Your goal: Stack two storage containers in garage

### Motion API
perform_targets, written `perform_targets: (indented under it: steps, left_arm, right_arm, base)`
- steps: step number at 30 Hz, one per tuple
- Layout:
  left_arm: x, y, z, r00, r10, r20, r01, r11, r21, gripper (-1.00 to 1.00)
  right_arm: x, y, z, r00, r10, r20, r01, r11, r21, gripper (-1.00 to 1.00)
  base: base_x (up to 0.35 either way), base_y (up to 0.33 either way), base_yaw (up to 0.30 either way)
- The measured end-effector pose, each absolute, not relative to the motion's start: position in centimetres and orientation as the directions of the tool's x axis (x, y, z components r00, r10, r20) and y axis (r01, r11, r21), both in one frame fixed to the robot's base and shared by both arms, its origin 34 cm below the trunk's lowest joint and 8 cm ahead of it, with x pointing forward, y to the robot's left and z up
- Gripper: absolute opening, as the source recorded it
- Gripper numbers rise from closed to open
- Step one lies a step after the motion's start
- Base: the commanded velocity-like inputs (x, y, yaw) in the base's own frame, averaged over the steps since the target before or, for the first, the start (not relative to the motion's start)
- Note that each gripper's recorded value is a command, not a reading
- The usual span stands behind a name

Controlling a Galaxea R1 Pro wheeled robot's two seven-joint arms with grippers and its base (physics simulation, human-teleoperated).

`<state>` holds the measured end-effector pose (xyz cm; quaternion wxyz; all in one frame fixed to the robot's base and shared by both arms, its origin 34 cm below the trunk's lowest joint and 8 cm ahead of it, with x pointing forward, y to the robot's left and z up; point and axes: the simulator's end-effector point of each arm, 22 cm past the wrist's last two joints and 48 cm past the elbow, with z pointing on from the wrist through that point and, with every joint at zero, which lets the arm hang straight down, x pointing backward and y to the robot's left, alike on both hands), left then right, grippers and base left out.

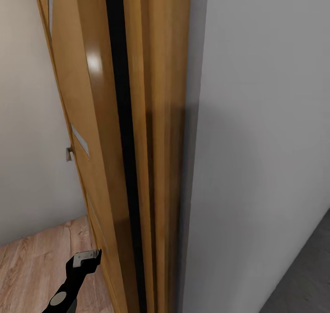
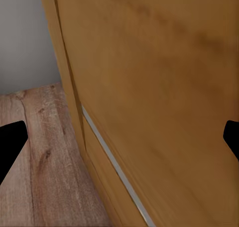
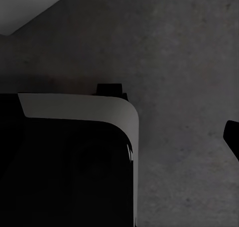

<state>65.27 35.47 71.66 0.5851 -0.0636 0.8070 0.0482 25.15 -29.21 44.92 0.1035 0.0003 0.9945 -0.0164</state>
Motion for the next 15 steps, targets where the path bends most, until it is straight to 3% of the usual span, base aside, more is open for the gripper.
perform_targets:
  steps: [15]
  left_arm:
    - [65.45, 35.31, 71.96, -0.301, -0.045, -0.953, -0.152, 0.988, 0.001, 1.00]
  right_arm:
    - [25.16, -29.21, 44.93, -0.979, -0.003, -0.206, 0.004, 0.999, -0.032, 1.00]
  base:
    - [0.000, 0.000, -0.002]
